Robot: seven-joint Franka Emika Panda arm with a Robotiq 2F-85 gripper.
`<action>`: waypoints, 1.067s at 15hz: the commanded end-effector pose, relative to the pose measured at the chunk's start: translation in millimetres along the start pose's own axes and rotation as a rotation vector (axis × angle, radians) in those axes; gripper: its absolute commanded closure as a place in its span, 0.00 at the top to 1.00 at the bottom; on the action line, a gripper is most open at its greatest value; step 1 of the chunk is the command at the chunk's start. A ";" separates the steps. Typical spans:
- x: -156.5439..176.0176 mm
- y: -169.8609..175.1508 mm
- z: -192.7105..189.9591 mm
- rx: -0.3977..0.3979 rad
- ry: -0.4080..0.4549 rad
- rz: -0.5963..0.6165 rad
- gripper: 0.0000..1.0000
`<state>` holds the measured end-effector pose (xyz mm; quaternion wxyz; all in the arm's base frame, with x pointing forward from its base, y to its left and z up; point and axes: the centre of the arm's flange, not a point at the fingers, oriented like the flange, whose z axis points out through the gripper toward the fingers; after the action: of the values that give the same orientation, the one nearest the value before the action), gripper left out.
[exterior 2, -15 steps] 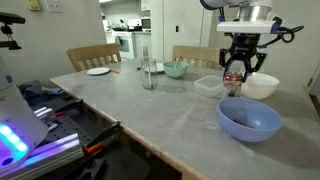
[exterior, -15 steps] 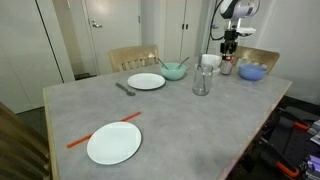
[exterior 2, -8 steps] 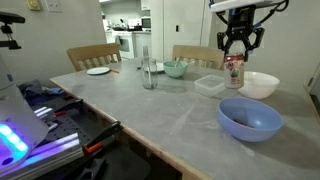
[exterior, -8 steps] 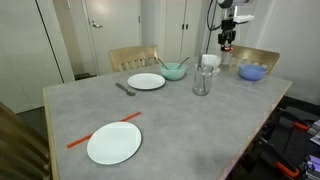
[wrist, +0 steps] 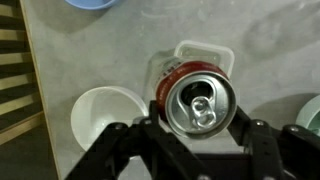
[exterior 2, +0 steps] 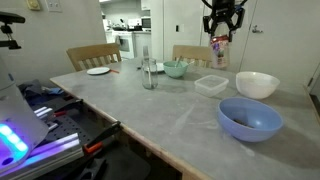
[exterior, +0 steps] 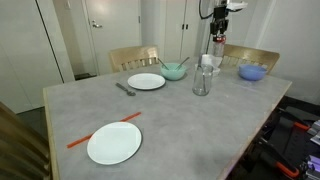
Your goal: Place the drink can next to the lime green bowl
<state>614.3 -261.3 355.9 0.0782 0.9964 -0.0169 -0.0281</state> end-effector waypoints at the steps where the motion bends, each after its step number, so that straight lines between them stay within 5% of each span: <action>1: -10.0 -32.8 -11.3 0.021 -0.002 -0.026 0.41; 16: 5.0 -134.7 18.3 0.065 0.082 0.102 0.41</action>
<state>629.2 -143.4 326.7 0.0467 0.9980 -0.0428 -0.0020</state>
